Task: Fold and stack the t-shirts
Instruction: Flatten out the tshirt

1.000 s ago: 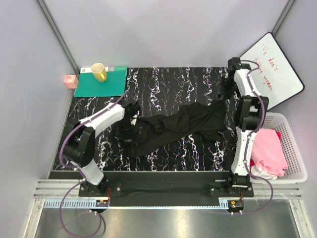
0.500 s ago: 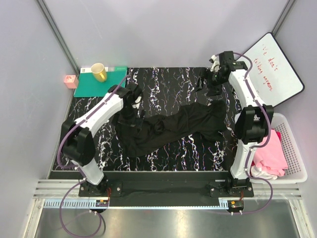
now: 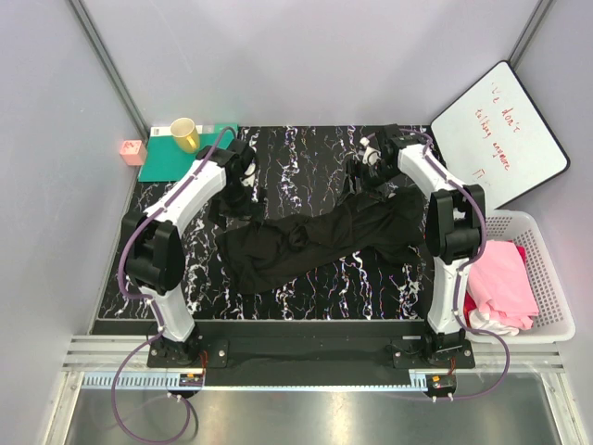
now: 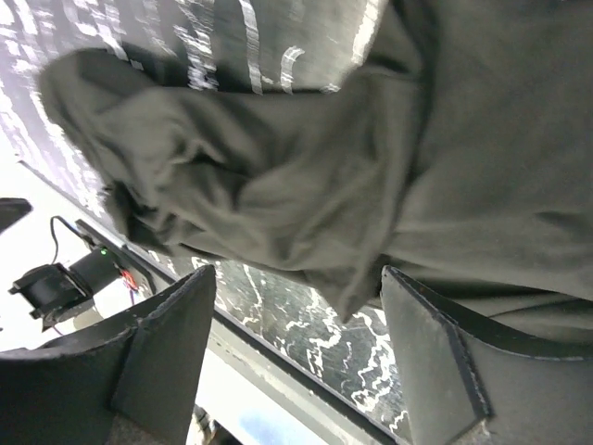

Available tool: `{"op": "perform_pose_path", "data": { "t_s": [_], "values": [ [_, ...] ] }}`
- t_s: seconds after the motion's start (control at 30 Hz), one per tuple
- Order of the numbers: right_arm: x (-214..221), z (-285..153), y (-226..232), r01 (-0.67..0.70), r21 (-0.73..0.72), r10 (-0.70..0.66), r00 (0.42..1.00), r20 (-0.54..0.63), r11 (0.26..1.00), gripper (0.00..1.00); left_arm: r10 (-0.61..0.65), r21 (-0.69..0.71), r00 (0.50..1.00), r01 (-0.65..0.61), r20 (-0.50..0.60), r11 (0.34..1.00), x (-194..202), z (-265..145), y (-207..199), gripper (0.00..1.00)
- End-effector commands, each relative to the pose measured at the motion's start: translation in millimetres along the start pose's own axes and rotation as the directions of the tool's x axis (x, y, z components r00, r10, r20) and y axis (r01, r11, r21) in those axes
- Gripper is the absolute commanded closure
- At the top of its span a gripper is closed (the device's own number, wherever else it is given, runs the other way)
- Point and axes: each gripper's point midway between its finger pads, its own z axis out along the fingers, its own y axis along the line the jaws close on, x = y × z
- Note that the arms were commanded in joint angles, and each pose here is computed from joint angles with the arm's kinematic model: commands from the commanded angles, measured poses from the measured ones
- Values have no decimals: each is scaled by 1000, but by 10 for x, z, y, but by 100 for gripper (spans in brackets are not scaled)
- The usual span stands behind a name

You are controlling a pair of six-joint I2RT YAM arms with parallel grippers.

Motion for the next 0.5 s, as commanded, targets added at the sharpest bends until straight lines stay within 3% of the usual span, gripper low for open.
{"op": "perform_pose_path", "data": {
  "t_s": [0.0, 0.2, 0.47],
  "values": [
    [71, 132, -185, -4, 31, 5, 1000, -28, 1000, 22, -12, 36, 1000, 11, 21, 999, -86, -40, -10, 1],
    [221, 401, -360, -46, 47, 51, 993, -104, 998, 33, -28, 22, 1000, 28, 9, 999, -29, -14, 56, 1],
    [202, 546, -356, -41, 36, 45, 992, -120, 999, 44, -36, 2, 999, 36, -5, 999, 30, 14, 123, 1]
  ]
}}
